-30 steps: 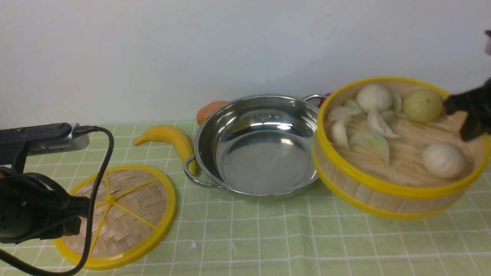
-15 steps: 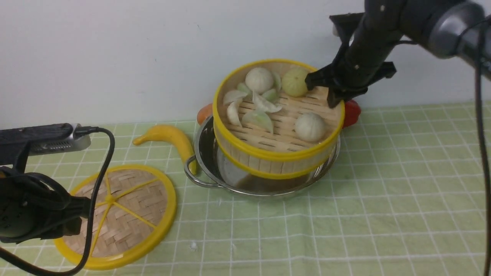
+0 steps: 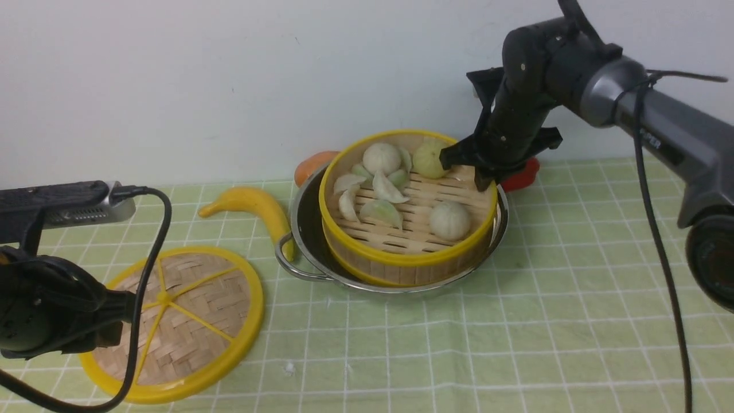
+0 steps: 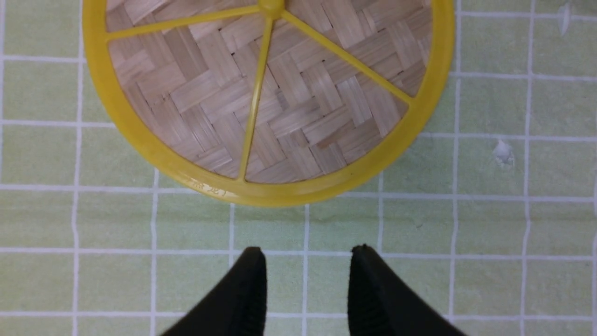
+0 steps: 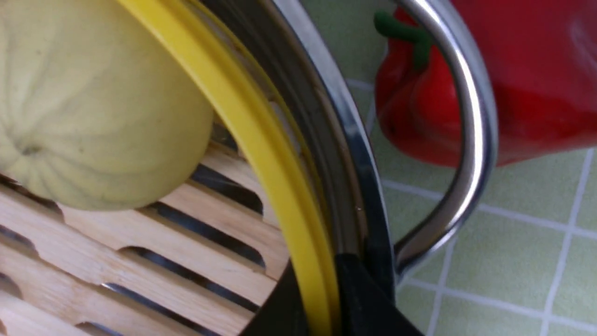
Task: Place the steamer in the pot on the green tablecloth, and put the lid on the steamer.
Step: 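Place the bamboo steamer basket of food into the steel pot with the right gripper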
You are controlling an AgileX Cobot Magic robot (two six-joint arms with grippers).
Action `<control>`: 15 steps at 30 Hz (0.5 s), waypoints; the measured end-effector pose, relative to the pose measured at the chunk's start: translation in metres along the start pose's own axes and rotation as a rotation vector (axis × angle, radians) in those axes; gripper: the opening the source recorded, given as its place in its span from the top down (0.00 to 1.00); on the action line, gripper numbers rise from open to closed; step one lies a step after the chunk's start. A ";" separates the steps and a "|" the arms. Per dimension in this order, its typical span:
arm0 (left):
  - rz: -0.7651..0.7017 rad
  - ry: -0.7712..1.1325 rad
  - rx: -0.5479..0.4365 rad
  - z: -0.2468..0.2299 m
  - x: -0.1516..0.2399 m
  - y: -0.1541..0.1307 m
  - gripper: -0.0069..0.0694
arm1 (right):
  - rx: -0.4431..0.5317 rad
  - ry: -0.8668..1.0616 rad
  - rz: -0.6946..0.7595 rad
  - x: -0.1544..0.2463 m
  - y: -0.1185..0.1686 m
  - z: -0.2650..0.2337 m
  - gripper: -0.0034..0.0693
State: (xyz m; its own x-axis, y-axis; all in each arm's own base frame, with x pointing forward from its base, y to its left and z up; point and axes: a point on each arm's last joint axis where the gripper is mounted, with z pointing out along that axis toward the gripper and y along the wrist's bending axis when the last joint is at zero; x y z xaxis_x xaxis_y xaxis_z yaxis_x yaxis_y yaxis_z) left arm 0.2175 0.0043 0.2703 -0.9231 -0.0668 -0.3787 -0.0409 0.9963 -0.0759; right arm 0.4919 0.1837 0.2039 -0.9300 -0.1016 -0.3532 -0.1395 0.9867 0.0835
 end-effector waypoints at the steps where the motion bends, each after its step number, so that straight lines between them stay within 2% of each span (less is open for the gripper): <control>1: 0.000 -0.001 0.000 0.000 0.000 0.000 0.59 | 0.000 -0.002 0.000 -0.001 0.000 0.003 0.87; 15: 0.000 -0.023 -0.001 0.000 -0.002 0.000 0.59 | -0.007 0.015 -0.036 0.004 0.015 0.016 0.87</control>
State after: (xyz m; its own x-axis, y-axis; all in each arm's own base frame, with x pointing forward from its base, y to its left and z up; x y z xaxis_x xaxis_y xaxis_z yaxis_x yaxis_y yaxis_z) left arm 0.2194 0.0045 0.2711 -0.9141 -0.0680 -0.3998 -0.0413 0.9963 -0.0751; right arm 0.4912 0.2001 0.1883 -0.9292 -0.1391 -0.3425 -0.1754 0.9814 0.0774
